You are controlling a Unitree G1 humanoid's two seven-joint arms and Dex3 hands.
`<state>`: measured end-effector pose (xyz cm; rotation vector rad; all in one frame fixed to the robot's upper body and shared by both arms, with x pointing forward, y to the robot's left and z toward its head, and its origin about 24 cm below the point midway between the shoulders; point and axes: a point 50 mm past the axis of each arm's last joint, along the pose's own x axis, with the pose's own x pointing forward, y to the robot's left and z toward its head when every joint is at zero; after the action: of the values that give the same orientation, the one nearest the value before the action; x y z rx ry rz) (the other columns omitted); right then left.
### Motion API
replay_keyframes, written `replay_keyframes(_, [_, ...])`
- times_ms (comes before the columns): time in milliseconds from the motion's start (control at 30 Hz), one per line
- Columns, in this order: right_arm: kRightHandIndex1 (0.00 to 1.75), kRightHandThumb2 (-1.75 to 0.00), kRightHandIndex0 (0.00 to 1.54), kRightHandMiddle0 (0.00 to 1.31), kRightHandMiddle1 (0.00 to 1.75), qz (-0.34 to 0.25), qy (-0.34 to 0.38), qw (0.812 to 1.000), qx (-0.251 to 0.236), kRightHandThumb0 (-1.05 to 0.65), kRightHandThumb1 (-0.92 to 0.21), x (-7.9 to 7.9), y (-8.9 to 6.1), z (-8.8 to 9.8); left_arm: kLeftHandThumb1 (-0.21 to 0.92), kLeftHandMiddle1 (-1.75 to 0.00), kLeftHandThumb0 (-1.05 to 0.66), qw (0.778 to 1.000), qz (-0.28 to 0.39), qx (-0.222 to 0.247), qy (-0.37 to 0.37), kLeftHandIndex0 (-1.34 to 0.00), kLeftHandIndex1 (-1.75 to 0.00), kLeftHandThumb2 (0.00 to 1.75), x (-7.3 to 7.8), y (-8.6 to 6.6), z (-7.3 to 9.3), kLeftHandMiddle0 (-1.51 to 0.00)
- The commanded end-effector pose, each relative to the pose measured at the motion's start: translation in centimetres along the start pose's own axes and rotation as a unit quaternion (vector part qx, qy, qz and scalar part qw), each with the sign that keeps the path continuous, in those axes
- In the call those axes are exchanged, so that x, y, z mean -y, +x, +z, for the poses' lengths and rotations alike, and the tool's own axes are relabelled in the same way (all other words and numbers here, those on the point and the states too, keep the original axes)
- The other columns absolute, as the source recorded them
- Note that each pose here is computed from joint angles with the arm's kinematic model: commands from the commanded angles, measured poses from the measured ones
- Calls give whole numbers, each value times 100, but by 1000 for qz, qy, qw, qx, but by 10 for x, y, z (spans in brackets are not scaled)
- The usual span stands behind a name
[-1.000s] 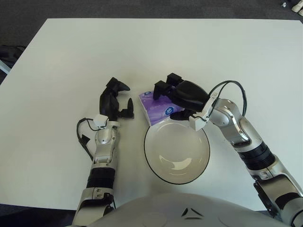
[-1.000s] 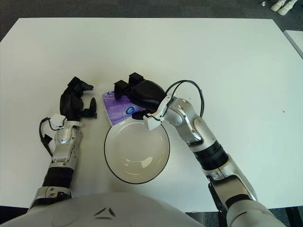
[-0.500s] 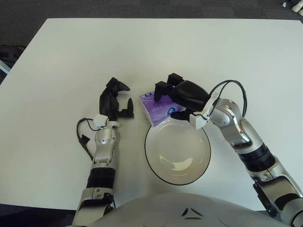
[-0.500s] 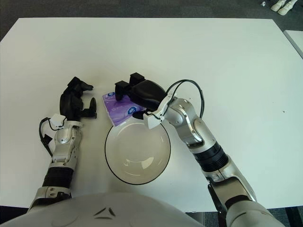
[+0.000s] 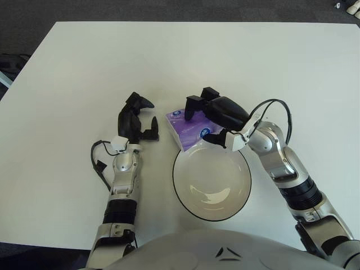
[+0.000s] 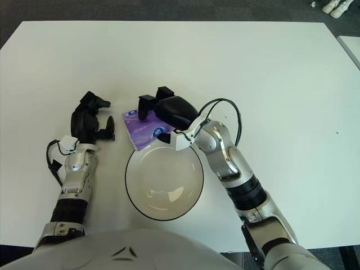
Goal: Put the tissue paper into the plate.
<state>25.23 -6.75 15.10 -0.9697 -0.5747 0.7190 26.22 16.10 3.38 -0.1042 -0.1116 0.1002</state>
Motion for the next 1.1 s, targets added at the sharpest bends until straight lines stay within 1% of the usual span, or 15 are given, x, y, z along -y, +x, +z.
replay_keyframes(0, [173, -161, 80, 58, 174, -35, 34, 999, 22, -1, -6, 6, -5, 5, -9, -175, -1, 998, 10, -65, 10, -74, -165, 175, -8, -18, -26, -90])
replay_keyframes(133, [171, -160, 81, 56, 175, -60, 50, 996, 42, -1, -7, 8, -6, 6, -9, -175, -1, 998, 6, -62, 8, -74, -165, 175, -8, -18, -26, -90])
replay_keyframes(367, [171, -164, 85, 58, 175, -97, 61, 990, 81, 0, -3, 11, -7, 8, -9, -175, -1, 998, 1, -58, 7, -75, -166, 175, -8, -18, -26, -89])
replay_keyframes(600, [171, -165, 86, 59, 175, -141, 87, 976, 142, 0, -2, 13, -9, 11, -9, -175, -1, 998, 7, -62, 19, -76, -166, 175, -8, -18, -28, -88])
replay_keyframes(933, [174, -168, 85, 60, 175, -140, 79, 970, 182, 0, -1, 13, -11, 11, -9, -175, -1, 997, 10, -73, 8, -77, -164, 175, -9, -17, -34, -89])
replay_keyframes(1067, [174, -168, 85, 60, 175, -141, 64, 968, 199, 0, -1, 14, -12, 12, -9, -175, -1, 997, 15, -82, 1, -77, -164, 175, -10, -16, -37, -88])
